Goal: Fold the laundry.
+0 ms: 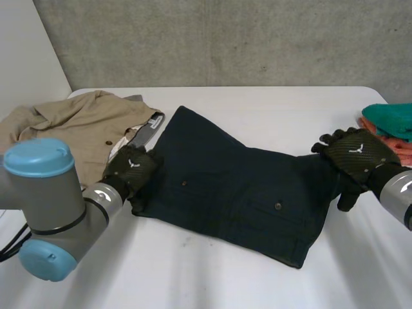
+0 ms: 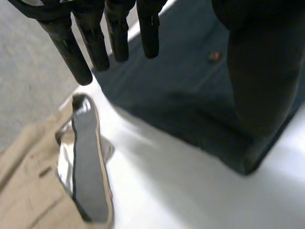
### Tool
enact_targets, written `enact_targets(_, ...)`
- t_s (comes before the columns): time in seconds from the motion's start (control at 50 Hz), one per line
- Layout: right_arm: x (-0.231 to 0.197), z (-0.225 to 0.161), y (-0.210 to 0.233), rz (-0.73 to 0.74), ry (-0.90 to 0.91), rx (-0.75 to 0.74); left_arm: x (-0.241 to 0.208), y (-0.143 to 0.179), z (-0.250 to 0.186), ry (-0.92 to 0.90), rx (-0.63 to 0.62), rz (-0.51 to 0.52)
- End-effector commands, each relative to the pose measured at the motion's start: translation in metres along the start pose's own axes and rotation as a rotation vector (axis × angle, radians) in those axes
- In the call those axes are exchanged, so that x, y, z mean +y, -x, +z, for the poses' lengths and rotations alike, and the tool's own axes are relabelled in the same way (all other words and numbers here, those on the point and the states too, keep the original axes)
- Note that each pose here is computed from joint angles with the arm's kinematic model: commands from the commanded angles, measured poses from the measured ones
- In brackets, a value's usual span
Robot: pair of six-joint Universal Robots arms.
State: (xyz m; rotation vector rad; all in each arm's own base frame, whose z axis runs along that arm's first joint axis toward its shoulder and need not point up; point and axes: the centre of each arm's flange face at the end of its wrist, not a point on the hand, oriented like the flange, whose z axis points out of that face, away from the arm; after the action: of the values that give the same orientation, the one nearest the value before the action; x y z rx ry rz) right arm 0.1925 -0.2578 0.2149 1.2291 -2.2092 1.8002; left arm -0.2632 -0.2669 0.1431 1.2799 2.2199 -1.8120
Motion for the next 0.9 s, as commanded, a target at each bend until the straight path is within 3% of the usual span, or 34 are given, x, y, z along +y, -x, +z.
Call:
enact_targets(0.02,0.010,0.010,0.005,0.010,0.011,-0.009,0.012,-0.002,0.009,0.043,-0.009,0.000)
enact_targets(0.32,0.020,0.017,0.009,0.015,0.025,-0.015,0.021,-0.008,0.020,0.059,0.012,-0.003)
enact_targets(0.46,0.021,0.018,0.005,0.011,0.036,0.021,0.003,0.006,0.026,0.002,-0.057,0.003)
enact_targets(0.56,0.021,0.018,0.006,0.013,0.035,0.022,-0.035,0.041,0.026,-0.083,-0.239,0.000)
enact_targets(0.7,0.020,0.018,0.004,0.015,0.033,0.027,-0.093,0.068,0.030,-0.284,-0.348,-0.028)
enact_targets(0.82,0.018,0.021,-0.006,0.022,0.017,0.085,-0.187,0.070,0.011,-0.650,-0.407,-0.092)
enact_targets(0.9,0.017,0.023,-0.016,0.064,0.021,0.158,-0.234,0.049,-0.007,-0.817,-0.380,-0.112)
